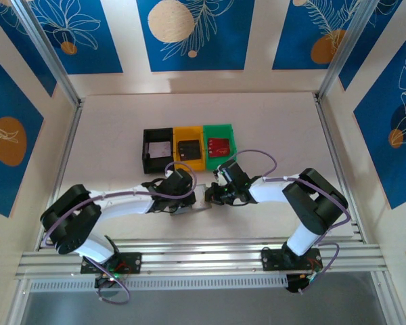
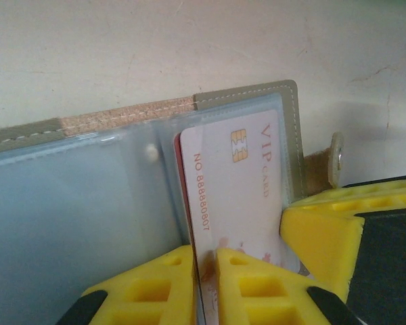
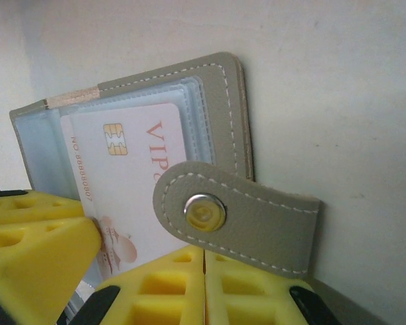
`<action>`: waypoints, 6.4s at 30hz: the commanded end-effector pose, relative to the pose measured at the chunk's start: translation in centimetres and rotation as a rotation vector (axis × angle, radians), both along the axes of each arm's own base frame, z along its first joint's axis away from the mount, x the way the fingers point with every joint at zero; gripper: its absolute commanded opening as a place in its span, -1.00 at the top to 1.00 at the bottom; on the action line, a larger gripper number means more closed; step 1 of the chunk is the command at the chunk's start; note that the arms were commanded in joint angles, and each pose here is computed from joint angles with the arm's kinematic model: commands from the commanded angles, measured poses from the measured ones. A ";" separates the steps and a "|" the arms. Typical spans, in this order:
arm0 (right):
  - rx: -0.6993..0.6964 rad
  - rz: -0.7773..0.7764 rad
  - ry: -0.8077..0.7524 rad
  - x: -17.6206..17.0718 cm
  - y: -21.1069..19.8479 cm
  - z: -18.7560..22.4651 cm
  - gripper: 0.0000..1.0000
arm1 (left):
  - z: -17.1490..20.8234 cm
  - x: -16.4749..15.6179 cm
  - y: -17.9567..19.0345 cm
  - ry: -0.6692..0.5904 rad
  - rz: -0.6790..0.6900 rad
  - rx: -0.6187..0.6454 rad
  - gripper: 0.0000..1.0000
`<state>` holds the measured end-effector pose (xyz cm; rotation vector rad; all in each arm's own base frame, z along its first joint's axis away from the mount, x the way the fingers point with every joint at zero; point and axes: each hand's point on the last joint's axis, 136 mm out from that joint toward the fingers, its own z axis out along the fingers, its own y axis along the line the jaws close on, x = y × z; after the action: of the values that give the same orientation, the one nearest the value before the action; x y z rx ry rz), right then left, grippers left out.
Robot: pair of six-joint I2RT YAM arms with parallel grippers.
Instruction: Take the credit cards out of the card holder
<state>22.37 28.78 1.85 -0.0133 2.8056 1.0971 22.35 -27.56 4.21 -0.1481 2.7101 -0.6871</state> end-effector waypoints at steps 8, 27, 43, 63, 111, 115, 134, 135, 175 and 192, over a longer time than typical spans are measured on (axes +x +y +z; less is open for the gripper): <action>-0.099 0.040 0.121 -3.3 -0.9 -3.5 0.85 | 3.6 0.3 -3.1 -0.065 -0.042 -0.167 0.79; -0.113 0.038 0.123 -3.5 -1.1 -3.7 0.86 | 4.0 0.1 -2.0 -0.089 -0.032 -0.151 1.00; -0.123 0.026 0.128 -3.5 -1.9 -3.9 0.87 | 4.0 -0.3 -0.4 -0.109 -0.025 -0.106 1.00; -0.128 0.047 0.080 -4.7 -1.3 0.6 0.86 | 2.1 -0.7 0.2 -0.057 -0.047 -0.053 0.95; -0.137 0.023 0.093 -4.1 -1.6 -0.2 0.69 | -2.2 -4.3 0.7 0.129 -0.002 0.015 0.52; -0.133 0.028 0.094 -4.3 -1.4 -0.3 0.70 | -2.0 -4.1 0.2 0.122 -0.002 0.001 0.52; -0.109 0.043 0.117 -5.4 -0.5 -0.7 0.75 | -1.6 -3.5 -1.0 0.098 -0.011 -0.008 0.60; -0.109 0.045 0.117 -5.4 -0.5 -0.7 0.76 | -1.5 -3.4 -1.0 0.095 -0.012 -0.007 0.60; -0.164 -0.002 0.124 -5.8 -2.2 -1.4 0.77 | 0.5 -1.1 -2.1 0.017 -0.132 0.079 0.51; -0.177 -0.010 0.142 -5.9 -2.4 -2.0 0.79 | -1.1 -1.7 -0.5 0.048 -0.165 0.134 0.41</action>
<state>17.34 27.48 1.62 0.0337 2.9499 0.9542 21.22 -28.56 3.90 0.0668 2.7915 -0.5543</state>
